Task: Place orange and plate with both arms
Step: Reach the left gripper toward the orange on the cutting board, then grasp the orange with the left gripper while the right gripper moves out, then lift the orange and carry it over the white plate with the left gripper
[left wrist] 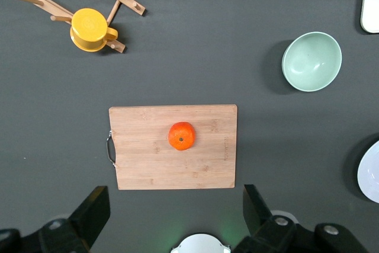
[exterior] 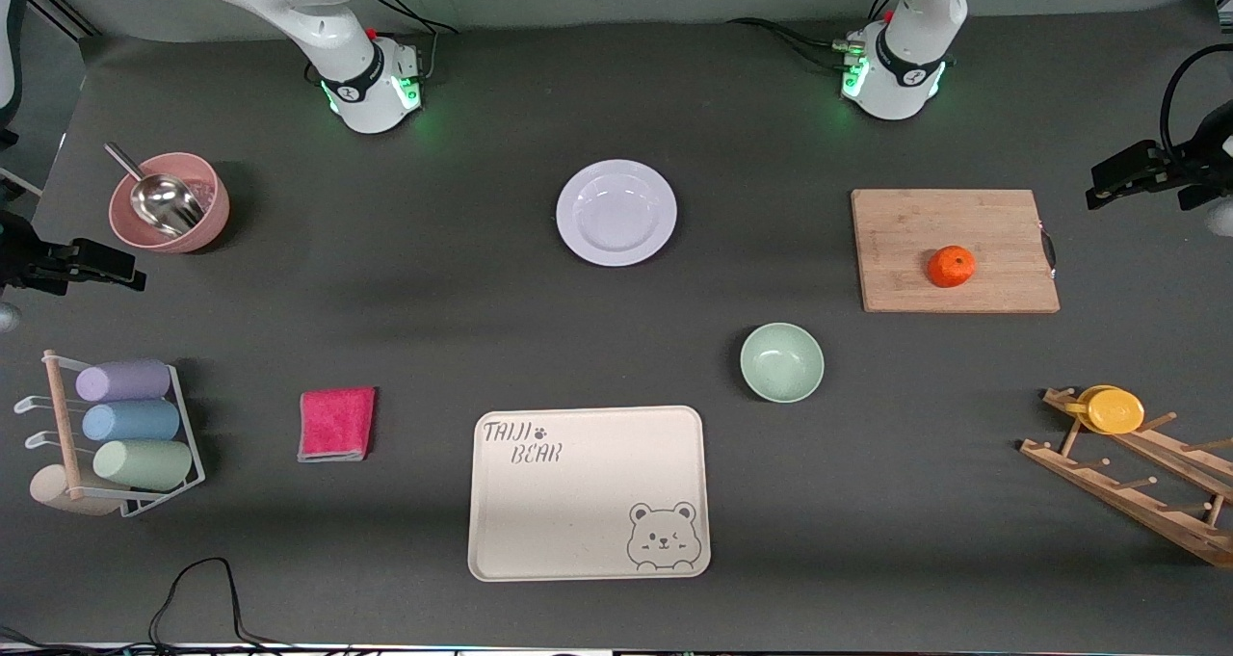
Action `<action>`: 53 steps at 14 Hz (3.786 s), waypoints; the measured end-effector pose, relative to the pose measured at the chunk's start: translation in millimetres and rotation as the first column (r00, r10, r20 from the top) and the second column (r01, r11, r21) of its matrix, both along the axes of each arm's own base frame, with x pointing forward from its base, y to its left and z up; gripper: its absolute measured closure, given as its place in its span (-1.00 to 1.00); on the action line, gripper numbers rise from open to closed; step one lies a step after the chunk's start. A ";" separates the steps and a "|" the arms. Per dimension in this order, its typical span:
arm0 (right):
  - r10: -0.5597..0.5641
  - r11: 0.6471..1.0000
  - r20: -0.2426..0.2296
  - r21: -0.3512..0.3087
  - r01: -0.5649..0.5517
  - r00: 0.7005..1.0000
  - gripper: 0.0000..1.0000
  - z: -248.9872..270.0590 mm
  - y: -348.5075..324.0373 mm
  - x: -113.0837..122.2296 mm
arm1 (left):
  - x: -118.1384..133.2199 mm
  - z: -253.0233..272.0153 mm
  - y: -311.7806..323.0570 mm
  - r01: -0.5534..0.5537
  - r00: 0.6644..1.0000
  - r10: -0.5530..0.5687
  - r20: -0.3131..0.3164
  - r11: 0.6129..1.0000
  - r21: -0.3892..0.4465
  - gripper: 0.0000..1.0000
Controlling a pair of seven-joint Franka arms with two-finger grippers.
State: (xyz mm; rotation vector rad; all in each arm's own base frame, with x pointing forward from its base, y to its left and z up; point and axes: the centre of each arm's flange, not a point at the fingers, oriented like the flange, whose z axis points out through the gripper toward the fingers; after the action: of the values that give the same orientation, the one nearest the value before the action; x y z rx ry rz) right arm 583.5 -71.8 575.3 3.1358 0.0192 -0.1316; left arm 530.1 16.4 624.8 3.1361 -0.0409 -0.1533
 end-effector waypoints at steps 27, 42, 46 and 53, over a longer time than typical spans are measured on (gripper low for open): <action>-0.011 0.998 0.013 0.059 0.010 1.000 -1.00 -15.5 41.9 -93.6 | -112.8 -390.1 3.2 -0.042 0.998 0.043 0.055 0.999 -0.024 -1.00; -0.122 0.824 -0.099 0.544 0.156 0.988 -1.00 -96.4 123.6 -136.4 | -115.5 -406.0 19.8 -0.029 0.999 0.029 0.042 1.000 -0.012 -1.00; -0.150 0.660 -0.114 0.728 0.185 0.982 -1.00 -169.8 129.2 -159.2 | -115.9 -412.1 18.9 -0.039 0.998 0.040 0.038 0.999 -0.019 -0.89; -0.134 0.448 -0.073 0.885 0.126 0.988 -1.00 -295.8 135.8 -196.9 | -110.1 -407.6 19.5 -0.042 0.998 0.043 0.035 0.999 -0.018 -0.39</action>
State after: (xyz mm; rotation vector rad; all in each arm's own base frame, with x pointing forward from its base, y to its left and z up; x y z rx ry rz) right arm 386.6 64.0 279.5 4.2285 -0.2457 -0.1432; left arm 420.0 35.9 217.2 3.1193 0.0240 -0.0967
